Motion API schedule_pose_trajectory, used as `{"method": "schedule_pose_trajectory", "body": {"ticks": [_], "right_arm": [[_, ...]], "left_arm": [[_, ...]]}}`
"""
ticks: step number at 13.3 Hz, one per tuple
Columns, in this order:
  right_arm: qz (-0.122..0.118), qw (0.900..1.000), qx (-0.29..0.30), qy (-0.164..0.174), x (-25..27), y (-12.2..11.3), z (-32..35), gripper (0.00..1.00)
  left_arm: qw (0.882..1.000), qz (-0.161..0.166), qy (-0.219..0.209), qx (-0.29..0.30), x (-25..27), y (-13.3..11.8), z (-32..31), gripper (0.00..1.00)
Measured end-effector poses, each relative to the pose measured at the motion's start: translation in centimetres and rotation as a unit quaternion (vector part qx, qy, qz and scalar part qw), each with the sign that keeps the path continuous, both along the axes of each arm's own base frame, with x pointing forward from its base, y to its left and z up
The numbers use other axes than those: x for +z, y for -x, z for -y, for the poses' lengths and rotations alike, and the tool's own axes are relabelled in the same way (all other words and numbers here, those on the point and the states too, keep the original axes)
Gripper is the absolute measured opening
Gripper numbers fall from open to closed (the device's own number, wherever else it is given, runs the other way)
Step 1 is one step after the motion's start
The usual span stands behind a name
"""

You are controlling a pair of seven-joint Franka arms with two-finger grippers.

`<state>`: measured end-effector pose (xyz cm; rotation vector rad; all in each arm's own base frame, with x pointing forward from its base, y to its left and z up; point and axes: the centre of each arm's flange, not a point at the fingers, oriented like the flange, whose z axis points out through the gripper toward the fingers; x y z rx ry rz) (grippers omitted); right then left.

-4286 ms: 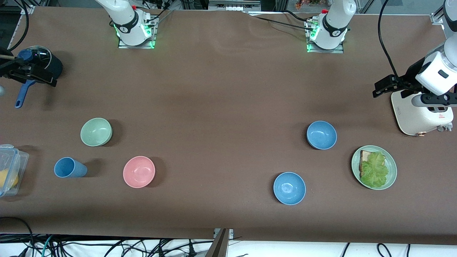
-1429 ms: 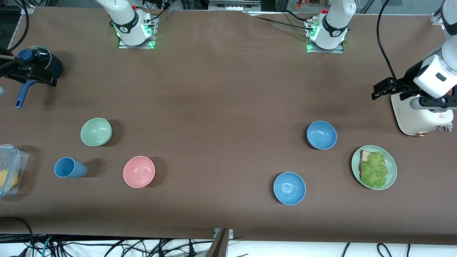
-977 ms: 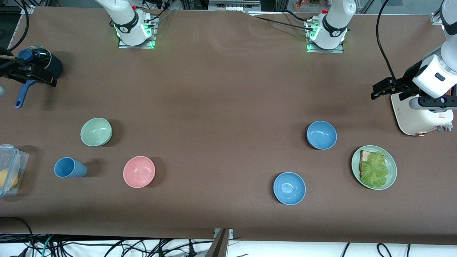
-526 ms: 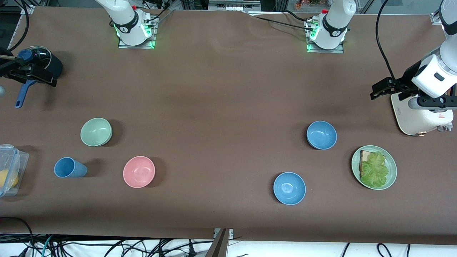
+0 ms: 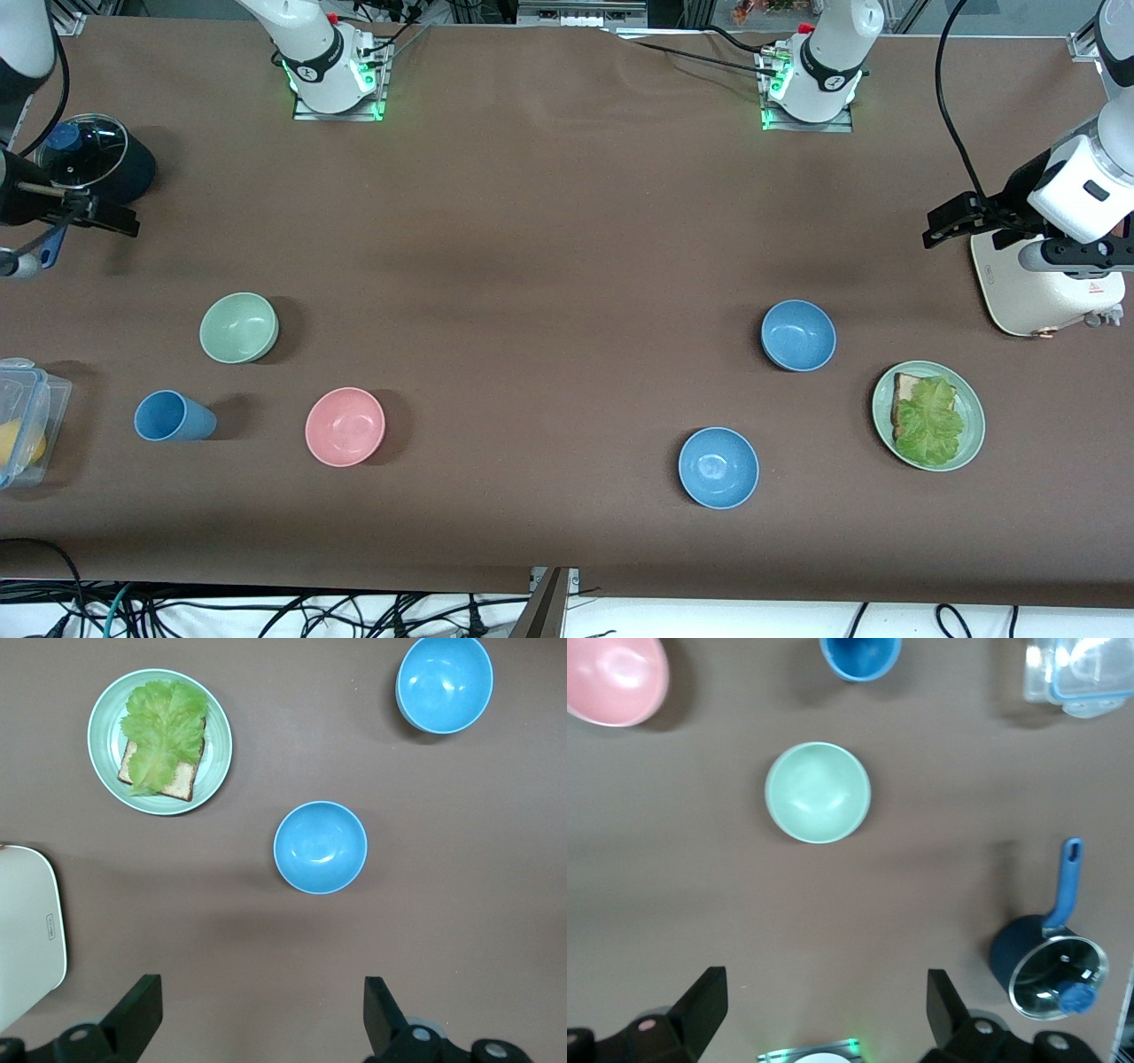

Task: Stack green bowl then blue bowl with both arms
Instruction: 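Reach the right gripper down to the rim of the pale green bowl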

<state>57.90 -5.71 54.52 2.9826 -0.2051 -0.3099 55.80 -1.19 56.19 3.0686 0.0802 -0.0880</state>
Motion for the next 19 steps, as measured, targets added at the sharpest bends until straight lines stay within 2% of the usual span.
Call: {"method": "schedule_pose_trajectory", "body": {"ticks": [5,9,14,19], "right_arm": [[-0.021,1.0,0.004,-0.008,-9.5,-3.4,7.6,1.0],[-0.013,0.999,0.014,-0.039,-17.1,-4.8,10.3,1.0],[0.0,0.999,0.025,-0.041,-25.2,-2.9,9.6,1.0],[0.02,0.998,0.039,-0.04,-29.3,-1.0,9.2,1.0]], "left_arm": [[1.0,0.0,0.0,-0.001,0.0,0.0,0.1,1.0],[1.0,0.001,0.0,0.001,0.1,0.0,-0.1,1.0],[1.0,0.001,0.0,0.002,0.1,0.0,-0.2,1.0],[1.0,0.001,0.0,0.003,0.1,0.0,-0.3,1.0]]}}
